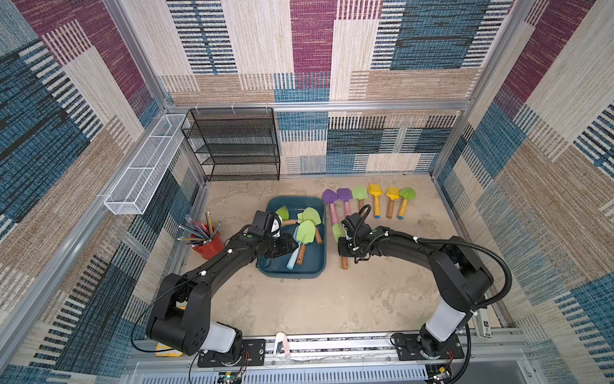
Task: Take the shovel out of the storage box
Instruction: Place the shovel at the center of the board, then pick up the shovel from the storage box.
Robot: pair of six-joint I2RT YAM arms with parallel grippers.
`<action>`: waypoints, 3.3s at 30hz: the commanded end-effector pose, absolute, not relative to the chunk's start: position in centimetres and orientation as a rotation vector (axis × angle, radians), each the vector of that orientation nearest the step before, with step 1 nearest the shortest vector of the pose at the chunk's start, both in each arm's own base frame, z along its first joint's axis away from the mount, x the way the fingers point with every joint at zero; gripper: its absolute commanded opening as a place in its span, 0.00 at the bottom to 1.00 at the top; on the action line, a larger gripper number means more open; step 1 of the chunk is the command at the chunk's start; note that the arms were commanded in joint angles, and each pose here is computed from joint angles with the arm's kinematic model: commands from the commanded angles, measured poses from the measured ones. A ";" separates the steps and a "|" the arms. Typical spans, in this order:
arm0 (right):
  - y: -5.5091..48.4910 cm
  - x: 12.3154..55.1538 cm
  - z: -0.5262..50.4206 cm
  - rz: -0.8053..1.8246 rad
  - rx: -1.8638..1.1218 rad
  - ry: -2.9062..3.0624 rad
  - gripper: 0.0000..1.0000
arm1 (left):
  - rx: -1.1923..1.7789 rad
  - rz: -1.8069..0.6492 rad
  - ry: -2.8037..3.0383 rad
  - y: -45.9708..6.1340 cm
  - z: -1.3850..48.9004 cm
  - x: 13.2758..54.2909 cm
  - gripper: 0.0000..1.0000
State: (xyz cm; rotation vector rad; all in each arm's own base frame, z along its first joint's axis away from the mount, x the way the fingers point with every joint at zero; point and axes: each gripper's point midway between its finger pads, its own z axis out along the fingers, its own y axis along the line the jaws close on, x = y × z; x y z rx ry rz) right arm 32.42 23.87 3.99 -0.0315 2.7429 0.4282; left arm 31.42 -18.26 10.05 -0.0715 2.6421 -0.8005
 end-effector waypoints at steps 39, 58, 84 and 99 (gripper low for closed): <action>27.6 31.7 3.2 0.520 -0.017 2.756 0.34 | -0.009 -0.813 2.673 -19.4 7.7 30.6 0.56; 25.2 32.6 9.9 0.473 -0.002 2.563 0.59 | 0.134 -0.497 2.818 -20.4 6.2 30.7 0.46; 24.6 32.7 10.7 0.557 -0.020 2.496 0.60 | 0.307 -0.142 2.902 -21.0 3.5 29.4 0.38; 23.9 32.2 11.3 0.562 -0.019 2.465 0.58 | 0.307 -0.120 2.909 -21.3 4.1 29.5 0.10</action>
